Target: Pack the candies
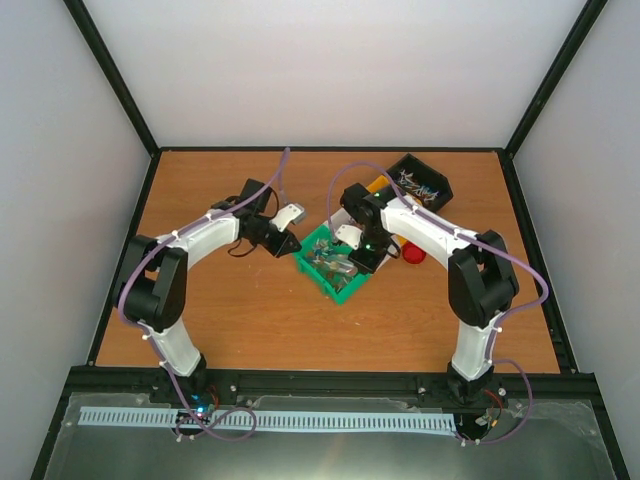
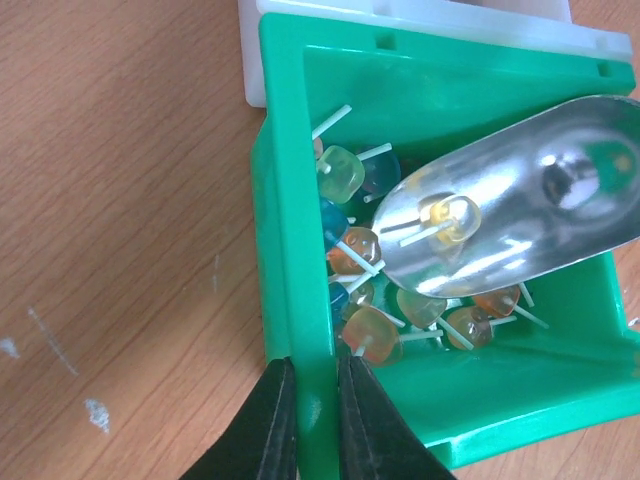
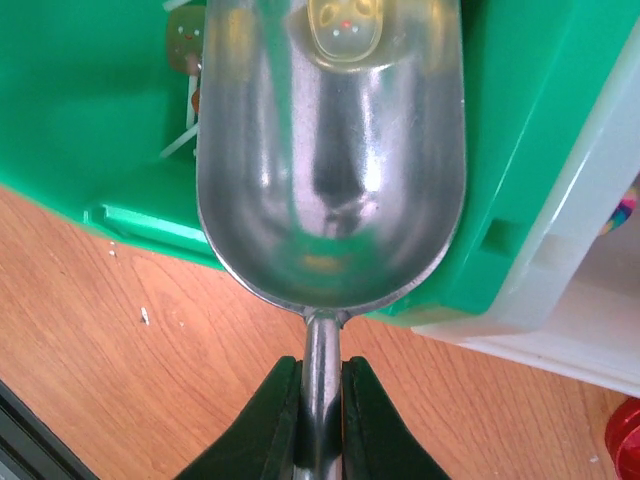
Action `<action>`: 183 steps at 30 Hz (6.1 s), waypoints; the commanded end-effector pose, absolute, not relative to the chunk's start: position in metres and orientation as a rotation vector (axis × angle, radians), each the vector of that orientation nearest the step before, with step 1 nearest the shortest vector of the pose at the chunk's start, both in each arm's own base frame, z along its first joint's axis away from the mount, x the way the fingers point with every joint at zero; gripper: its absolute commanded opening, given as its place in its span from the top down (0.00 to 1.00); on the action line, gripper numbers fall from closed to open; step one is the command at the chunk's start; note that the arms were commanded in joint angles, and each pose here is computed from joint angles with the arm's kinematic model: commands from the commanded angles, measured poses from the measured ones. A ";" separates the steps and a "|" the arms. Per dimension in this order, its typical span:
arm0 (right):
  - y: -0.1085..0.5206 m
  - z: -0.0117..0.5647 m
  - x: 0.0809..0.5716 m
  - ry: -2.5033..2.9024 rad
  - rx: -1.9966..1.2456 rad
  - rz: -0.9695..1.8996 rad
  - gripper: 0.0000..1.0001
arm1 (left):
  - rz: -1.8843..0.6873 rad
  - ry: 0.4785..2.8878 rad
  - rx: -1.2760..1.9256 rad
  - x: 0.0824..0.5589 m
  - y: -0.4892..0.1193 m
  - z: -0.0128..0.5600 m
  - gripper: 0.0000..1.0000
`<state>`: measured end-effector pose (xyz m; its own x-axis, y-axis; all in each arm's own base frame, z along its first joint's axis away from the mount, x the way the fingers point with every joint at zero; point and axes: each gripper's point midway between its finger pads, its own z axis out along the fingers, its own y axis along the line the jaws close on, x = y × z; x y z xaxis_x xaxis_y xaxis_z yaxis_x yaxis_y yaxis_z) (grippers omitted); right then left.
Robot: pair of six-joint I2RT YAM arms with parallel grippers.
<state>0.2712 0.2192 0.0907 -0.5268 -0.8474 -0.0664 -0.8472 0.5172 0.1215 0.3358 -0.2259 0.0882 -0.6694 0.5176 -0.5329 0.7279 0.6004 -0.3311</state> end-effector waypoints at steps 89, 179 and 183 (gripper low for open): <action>0.146 0.189 0.234 -2.958 2.001 -0.827 0.97 | -1.059 2.121 1.192 0.282 -0.248 0.196 0.42; -0.169 0.210 0.218 -3.294 0.910 0.043 0.97 | -1.139 2.064 1.199 0.284 -0.254 0.181 0.40; -0.168 0.210 0.220 -3.277 0.918 0.049 0.97 | -1.140 2.064 1.201 0.283 -0.254 0.181 0.40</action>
